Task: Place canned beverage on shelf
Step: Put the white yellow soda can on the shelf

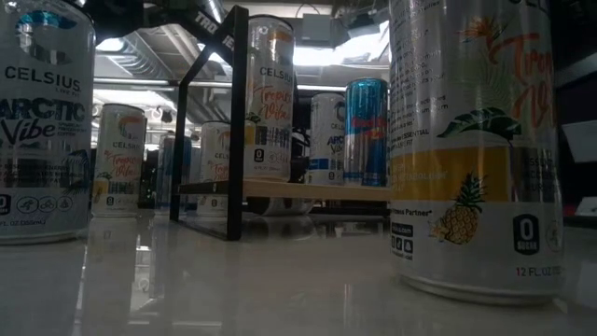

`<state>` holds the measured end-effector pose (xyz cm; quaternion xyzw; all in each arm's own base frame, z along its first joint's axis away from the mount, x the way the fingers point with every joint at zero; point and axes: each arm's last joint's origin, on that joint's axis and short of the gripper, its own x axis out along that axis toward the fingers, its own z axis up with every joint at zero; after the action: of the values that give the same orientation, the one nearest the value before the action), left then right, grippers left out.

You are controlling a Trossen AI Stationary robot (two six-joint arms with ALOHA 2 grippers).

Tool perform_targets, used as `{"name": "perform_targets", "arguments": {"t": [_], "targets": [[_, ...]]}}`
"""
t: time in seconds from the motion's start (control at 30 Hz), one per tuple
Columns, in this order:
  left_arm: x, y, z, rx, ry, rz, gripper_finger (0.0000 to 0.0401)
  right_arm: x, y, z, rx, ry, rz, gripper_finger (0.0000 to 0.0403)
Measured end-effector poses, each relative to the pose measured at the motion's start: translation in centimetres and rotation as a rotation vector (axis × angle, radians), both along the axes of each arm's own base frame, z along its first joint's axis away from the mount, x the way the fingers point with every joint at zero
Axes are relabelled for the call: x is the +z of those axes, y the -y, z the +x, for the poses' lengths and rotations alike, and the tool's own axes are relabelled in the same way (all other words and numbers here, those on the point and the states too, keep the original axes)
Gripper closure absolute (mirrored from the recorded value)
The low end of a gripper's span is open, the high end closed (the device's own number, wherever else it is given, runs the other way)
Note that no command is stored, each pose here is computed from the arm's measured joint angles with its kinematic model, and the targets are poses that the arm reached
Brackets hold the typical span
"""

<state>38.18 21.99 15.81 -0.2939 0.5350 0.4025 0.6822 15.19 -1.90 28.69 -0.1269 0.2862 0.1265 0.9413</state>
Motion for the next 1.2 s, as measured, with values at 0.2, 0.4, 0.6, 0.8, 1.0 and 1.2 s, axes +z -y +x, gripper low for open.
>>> {"name": "perform_targets", "arguments": {"t": [0.2,0.4,0.6,0.8,1.0,1.2], "targets": [[-0.1,-0.1,-0.1,0.001,0.006,-0.011,0.0126,0.0,0.0,0.0,0.000,0.000,0.000,0.0033],[-0.1,-0.5,-0.3,0.010,0.012,-0.023,0.0163,0.0,0.0,0.0,0.000,0.000,0.000,0.0033],[0.2,-1.3,-0.9,0.026,0.073,-0.120,0.0174,0.0,0.0,0.0,0.000,0.000,0.000,0.0033],[0.9,-2.1,-1.3,0.031,0.126,-0.222,0.0173,0.1,0.0,0.1,-0.001,0.011,-0.002,0.0033],[2.8,-3.1,-1.4,0.039,0.153,-0.247,0.0173,0.4,0.1,0.3,-0.001,0.052,-0.010,0.0033],[5.2,-4.3,-1.9,0.040,0.150,-0.231,0.0173,0.5,0.1,0.3,-0.001,0.061,-0.011,0.0033]]}}
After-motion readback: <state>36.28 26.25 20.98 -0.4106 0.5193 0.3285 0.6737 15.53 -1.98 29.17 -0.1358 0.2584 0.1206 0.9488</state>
